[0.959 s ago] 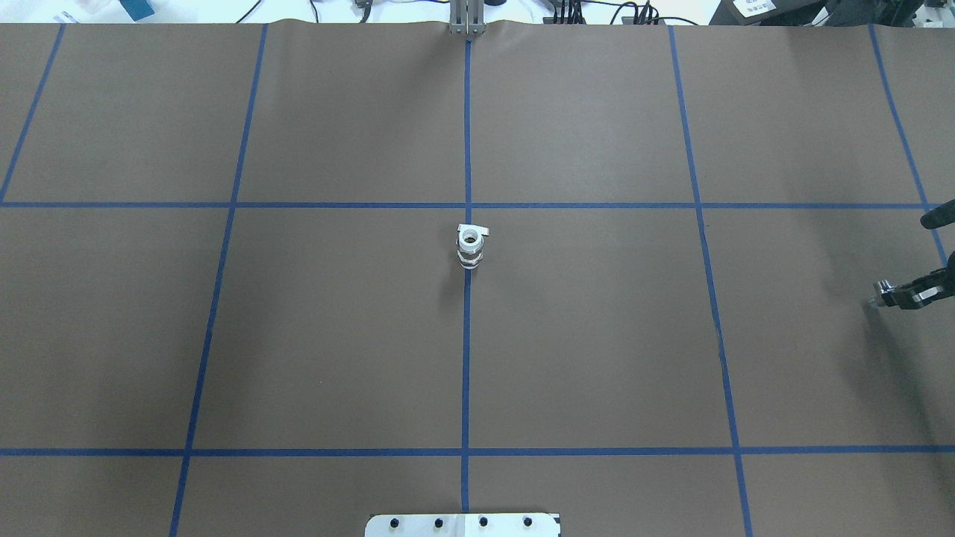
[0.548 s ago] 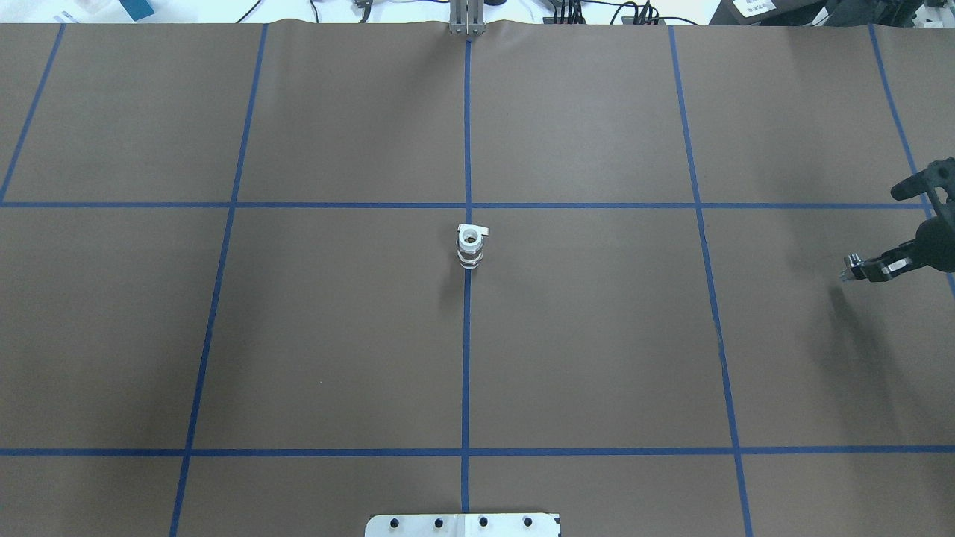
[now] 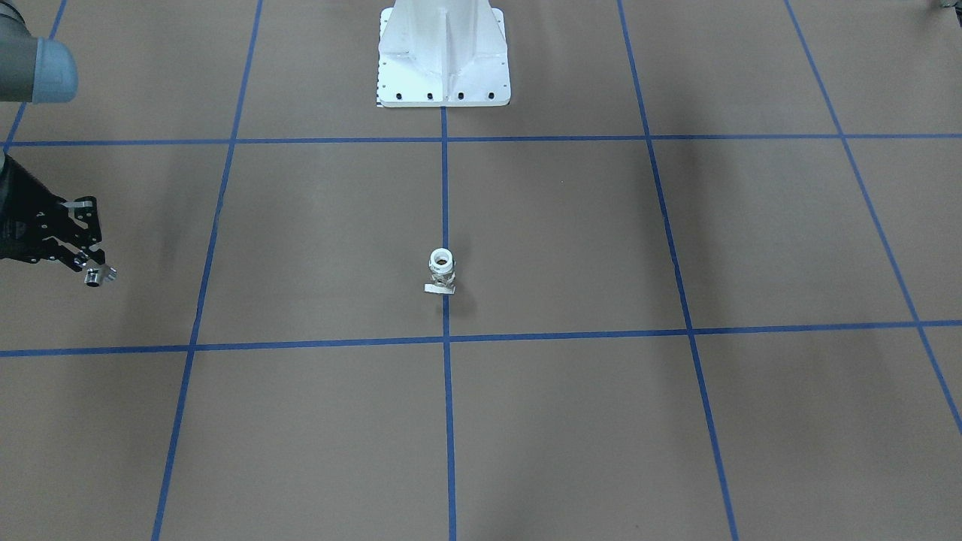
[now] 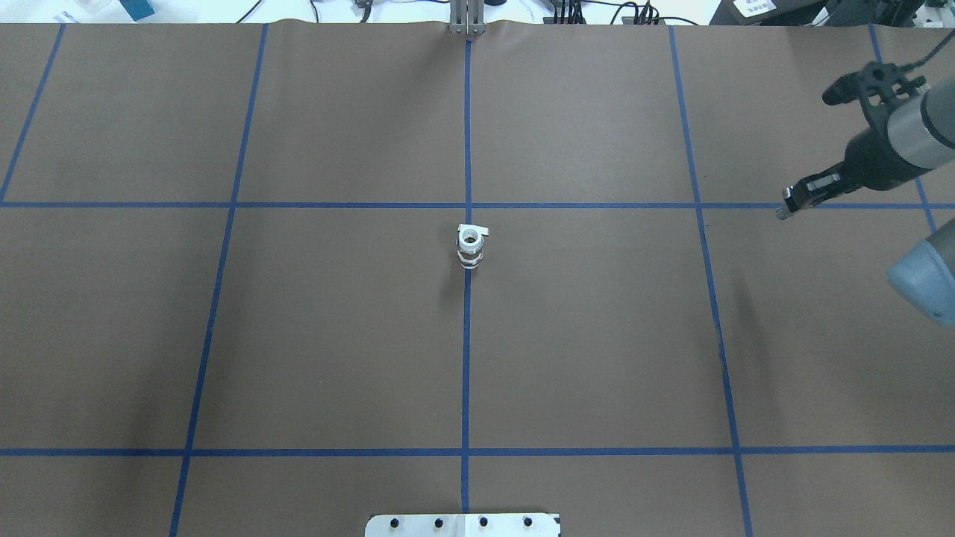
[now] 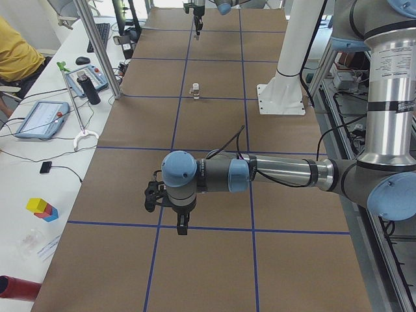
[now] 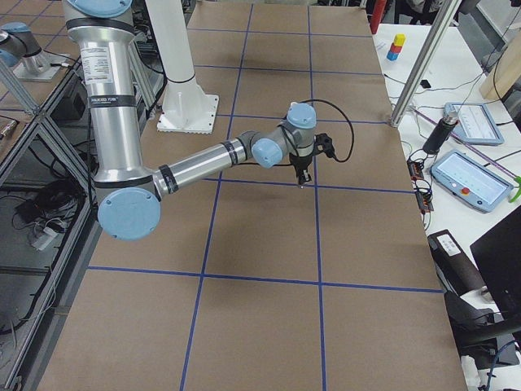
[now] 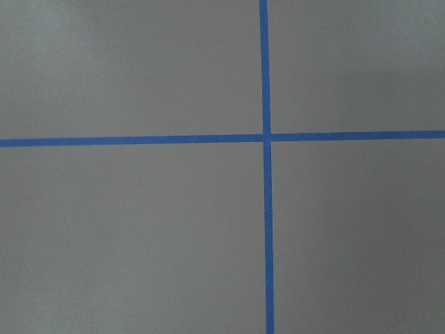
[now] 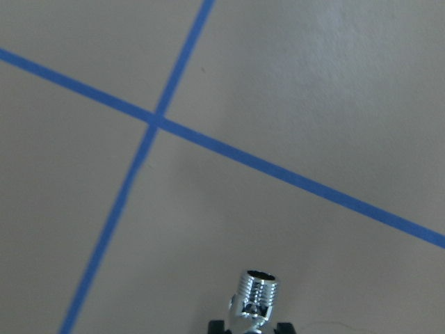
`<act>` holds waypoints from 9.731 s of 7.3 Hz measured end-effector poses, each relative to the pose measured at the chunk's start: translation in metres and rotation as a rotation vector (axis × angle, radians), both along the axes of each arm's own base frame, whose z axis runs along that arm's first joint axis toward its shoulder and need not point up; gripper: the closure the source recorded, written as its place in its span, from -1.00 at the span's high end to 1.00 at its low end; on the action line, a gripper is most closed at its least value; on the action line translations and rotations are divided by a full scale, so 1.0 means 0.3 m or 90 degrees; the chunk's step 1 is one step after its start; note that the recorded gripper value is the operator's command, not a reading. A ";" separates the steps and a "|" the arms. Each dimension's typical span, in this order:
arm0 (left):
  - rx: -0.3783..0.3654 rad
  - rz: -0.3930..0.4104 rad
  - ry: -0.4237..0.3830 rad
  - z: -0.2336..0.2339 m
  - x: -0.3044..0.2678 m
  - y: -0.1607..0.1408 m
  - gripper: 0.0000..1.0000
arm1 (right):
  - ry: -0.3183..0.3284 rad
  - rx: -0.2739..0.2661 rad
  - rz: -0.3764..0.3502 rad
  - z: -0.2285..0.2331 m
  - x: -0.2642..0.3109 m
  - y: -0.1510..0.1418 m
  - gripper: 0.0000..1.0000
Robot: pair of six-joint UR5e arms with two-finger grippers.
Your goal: Assemble PPR valve and pipe with both arms
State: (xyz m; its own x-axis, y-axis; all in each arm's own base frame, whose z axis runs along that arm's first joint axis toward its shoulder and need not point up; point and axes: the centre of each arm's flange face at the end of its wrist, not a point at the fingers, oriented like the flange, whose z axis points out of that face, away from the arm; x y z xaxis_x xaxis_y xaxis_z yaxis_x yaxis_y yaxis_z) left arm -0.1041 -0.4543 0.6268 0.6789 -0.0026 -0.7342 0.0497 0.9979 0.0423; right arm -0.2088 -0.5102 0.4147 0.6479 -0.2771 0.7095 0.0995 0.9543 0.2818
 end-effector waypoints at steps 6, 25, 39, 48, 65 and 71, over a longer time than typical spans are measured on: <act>0.017 0.001 -0.002 0.009 0.004 0.021 1.00 | -0.040 -0.240 0.251 -0.627 -0.589 0.094 -1.00; 0.022 0.002 -0.002 -0.001 0.005 0.019 1.00 | 0.026 -0.324 0.336 -1.048 -1.125 0.060 -1.00; 0.024 0.002 -0.002 -0.006 0.007 0.013 1.00 | 0.025 -0.316 0.320 -1.007 -1.169 0.081 -1.00; 0.026 0.003 -0.003 -0.013 0.008 0.005 1.00 | 0.032 -0.310 0.312 -0.983 -1.200 0.086 -1.00; 0.013 -0.001 -0.002 0.013 0.011 0.031 1.00 | 0.082 -0.139 0.123 -0.443 -0.197 -0.230 1.00; -0.014 0.058 -0.083 0.105 0.108 -0.048 1.00 | 0.131 -0.095 0.020 0.390 0.507 -0.012 1.00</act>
State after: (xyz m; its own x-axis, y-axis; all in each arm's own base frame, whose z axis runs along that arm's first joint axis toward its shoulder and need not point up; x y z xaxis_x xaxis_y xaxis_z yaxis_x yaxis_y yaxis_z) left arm -0.0716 -0.4688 0.6584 0.7663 0.0484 -0.6407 -0.0458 0.9987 0.0206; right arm -0.0568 -0.5138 0.5318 0.7896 -0.1571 0.5932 0.1106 0.9873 0.1143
